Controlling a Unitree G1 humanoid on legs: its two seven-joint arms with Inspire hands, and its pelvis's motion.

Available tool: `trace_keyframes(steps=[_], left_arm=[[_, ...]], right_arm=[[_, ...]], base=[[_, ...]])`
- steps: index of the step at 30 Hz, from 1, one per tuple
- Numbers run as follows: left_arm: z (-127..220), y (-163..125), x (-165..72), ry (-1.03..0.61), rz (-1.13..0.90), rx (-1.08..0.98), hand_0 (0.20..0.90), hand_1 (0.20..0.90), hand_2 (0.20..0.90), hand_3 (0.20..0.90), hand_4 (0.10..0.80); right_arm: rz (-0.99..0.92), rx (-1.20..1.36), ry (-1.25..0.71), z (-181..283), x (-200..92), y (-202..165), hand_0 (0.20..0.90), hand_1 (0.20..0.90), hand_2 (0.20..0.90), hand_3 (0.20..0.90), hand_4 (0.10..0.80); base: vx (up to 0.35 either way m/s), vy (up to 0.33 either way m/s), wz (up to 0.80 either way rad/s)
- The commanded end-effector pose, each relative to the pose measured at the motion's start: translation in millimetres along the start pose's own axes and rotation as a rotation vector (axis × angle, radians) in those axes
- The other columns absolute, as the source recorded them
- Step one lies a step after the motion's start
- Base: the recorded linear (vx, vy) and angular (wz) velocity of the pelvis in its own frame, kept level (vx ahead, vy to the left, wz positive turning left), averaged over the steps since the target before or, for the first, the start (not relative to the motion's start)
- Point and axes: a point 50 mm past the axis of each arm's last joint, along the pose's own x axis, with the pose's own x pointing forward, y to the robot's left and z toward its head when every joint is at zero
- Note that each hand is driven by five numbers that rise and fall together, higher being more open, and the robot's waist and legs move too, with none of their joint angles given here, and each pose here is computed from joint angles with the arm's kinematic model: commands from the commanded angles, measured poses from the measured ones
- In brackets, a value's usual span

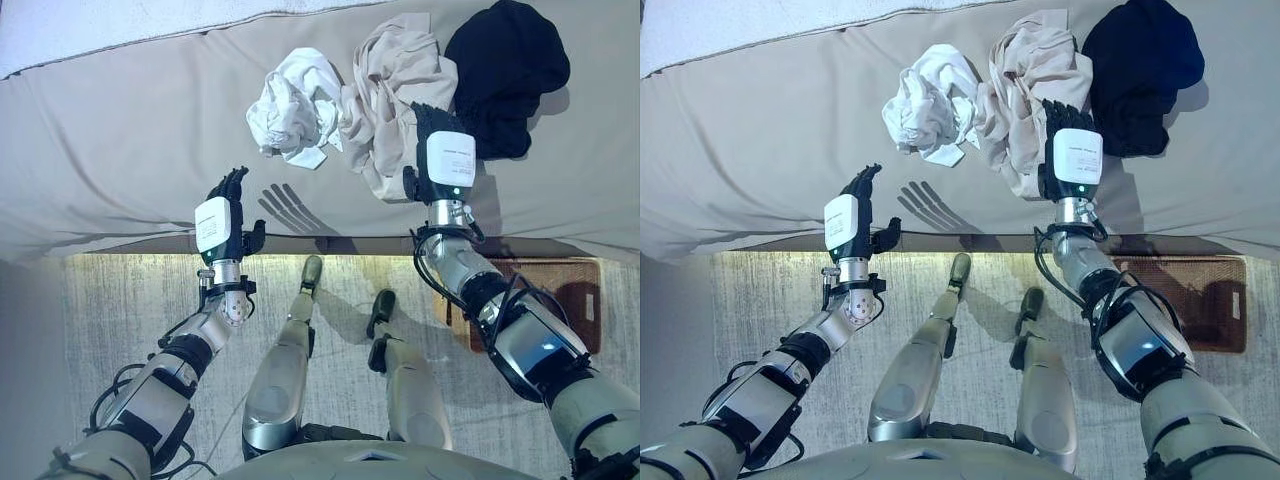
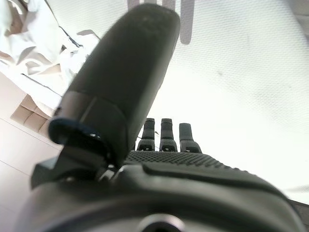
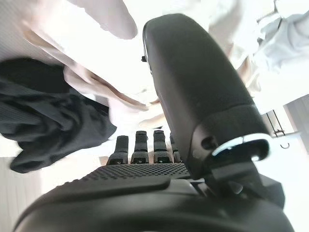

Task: Pick up the clothes from the bed and place them into the basket

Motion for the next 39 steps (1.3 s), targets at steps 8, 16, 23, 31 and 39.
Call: trace_keyframes(steps=[8,16,23,31,39], left_arm=[[35,14,23,-0.115,0.163,-0.148,0.900,0.900,0.900,0.900,0.800],[49,34,26,-0.269,0.243,-0.184,0.900,0.900,0.900,0.900,0.800],[57,46,32,-0.339,0.289,-0.209,0.900,0.900,0.900,0.900,0.800],[67,63,41,-0.403,0.361,-0.270,0.900,0.900,0.900,0.900,0.800],[76,66,42,-0.451,0.357,-0.322,0.900,0.900,0.900,0.900,0.800]], right_arm=[[-0.304,-0.107,-0.092,28,81,-67,0.900,0.900,0.900,0.900,0.800],[-0.146,-0.258,0.071,7,111,-85,0.900,0.900,0.900,0.900,0.800],[-0.028,-0.336,0.172,-5,120,-92,0.900,0.900,0.900,0.900,0.800],[0.152,-0.349,0.298,-23,119,-89,0.900,0.900,0.900,0.900,0.800],[0.262,-0.450,0.402,-38,116,-92,0.900,0.900,0.900,0.900,0.800]], base=[[0.007,0.028,0.07],[0.017,-0.016,0.09],[0.042,-0.006,0.04],[0.024,-0.003,0.05],[-0.008,0.003,-0.07]])
